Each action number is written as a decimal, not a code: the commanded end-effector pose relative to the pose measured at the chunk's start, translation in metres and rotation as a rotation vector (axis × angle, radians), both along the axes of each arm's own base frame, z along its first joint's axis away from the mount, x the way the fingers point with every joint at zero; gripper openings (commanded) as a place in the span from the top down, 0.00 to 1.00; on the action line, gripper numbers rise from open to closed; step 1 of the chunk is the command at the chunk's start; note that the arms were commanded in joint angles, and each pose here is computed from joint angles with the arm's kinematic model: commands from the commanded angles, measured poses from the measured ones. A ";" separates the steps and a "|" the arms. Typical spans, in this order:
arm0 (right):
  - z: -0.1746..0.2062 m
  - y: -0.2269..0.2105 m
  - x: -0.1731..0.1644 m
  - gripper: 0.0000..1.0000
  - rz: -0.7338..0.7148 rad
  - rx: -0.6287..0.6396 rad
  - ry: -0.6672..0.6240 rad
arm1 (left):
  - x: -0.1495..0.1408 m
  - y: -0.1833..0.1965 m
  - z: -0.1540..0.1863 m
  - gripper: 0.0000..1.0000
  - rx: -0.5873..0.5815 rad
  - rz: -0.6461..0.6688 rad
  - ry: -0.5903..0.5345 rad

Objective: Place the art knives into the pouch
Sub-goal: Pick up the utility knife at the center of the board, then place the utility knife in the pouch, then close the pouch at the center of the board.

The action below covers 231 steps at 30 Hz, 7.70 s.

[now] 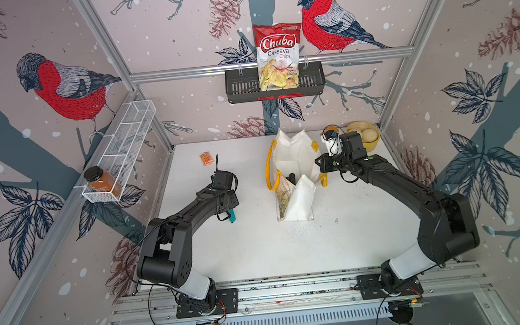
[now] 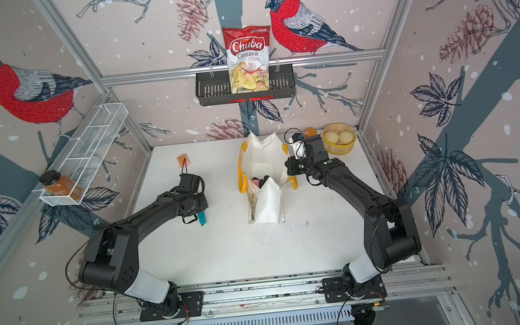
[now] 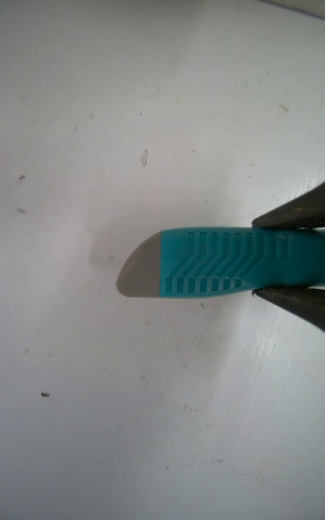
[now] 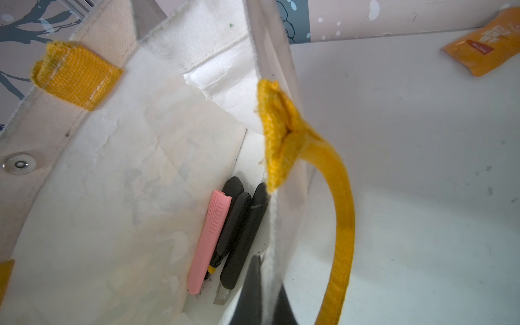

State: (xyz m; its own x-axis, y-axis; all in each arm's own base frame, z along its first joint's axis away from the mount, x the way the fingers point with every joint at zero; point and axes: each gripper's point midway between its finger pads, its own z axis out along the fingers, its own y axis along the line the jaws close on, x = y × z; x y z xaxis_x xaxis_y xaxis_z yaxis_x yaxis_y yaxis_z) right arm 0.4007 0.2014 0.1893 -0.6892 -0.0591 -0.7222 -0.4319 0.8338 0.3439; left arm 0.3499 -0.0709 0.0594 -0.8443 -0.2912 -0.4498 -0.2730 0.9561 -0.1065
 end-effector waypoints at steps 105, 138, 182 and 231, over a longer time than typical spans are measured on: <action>0.016 0.017 -0.005 1.00 0.040 0.015 -0.026 | 0.082 -0.292 0.049 0.73 -0.034 -0.631 -0.061; 0.036 -0.011 -0.001 1.00 -0.034 0.021 -0.065 | 0.066 -0.252 0.003 0.73 -0.011 -0.612 0.057; 0.031 0.005 -0.002 1.00 0.016 0.043 -0.048 | 0.074 -0.263 0.228 0.37 -0.246 -0.593 -0.551; 0.047 0.040 -0.018 0.17 0.045 0.087 0.036 | 0.110 -0.170 0.137 0.38 -0.367 -0.226 -0.551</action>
